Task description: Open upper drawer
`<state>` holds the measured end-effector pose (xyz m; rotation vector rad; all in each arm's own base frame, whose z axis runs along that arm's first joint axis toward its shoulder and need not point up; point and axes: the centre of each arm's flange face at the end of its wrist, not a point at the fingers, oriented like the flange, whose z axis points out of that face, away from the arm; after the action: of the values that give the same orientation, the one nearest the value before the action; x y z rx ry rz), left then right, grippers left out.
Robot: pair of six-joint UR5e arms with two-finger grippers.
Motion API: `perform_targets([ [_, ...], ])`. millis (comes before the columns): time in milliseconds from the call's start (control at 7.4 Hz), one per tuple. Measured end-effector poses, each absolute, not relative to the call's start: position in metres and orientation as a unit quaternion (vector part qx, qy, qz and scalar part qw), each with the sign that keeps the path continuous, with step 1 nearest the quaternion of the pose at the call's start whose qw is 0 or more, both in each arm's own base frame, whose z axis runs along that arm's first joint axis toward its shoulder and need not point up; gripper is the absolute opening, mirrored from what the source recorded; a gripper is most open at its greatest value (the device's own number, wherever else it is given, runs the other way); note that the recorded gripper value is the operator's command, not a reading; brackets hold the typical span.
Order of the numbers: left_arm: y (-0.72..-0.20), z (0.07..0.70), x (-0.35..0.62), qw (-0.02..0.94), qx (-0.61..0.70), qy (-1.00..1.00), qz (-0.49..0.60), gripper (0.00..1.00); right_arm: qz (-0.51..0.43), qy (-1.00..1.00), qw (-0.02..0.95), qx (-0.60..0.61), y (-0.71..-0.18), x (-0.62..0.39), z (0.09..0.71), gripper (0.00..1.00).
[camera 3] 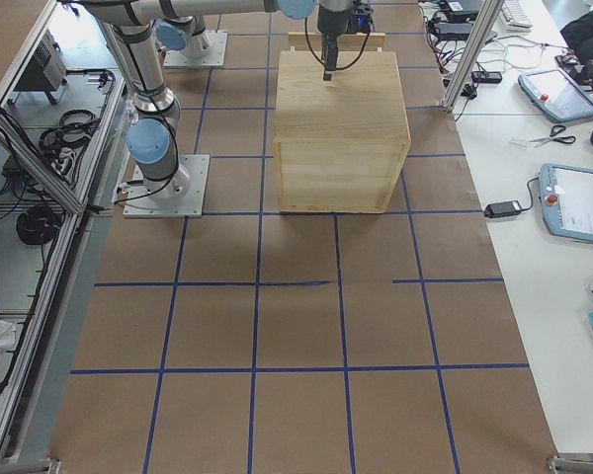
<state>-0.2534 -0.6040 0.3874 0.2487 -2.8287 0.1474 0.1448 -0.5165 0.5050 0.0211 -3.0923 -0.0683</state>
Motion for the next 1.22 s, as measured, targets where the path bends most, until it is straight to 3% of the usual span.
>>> perform_targets([
  [1216, -0.612, 0.392, -0.215, 0.132, 0.082, -0.987, 0.048, 1.00, -0.022, -0.999, 0.024, 0.007, -0.516, 0.145, 0.505, 1.00],
])
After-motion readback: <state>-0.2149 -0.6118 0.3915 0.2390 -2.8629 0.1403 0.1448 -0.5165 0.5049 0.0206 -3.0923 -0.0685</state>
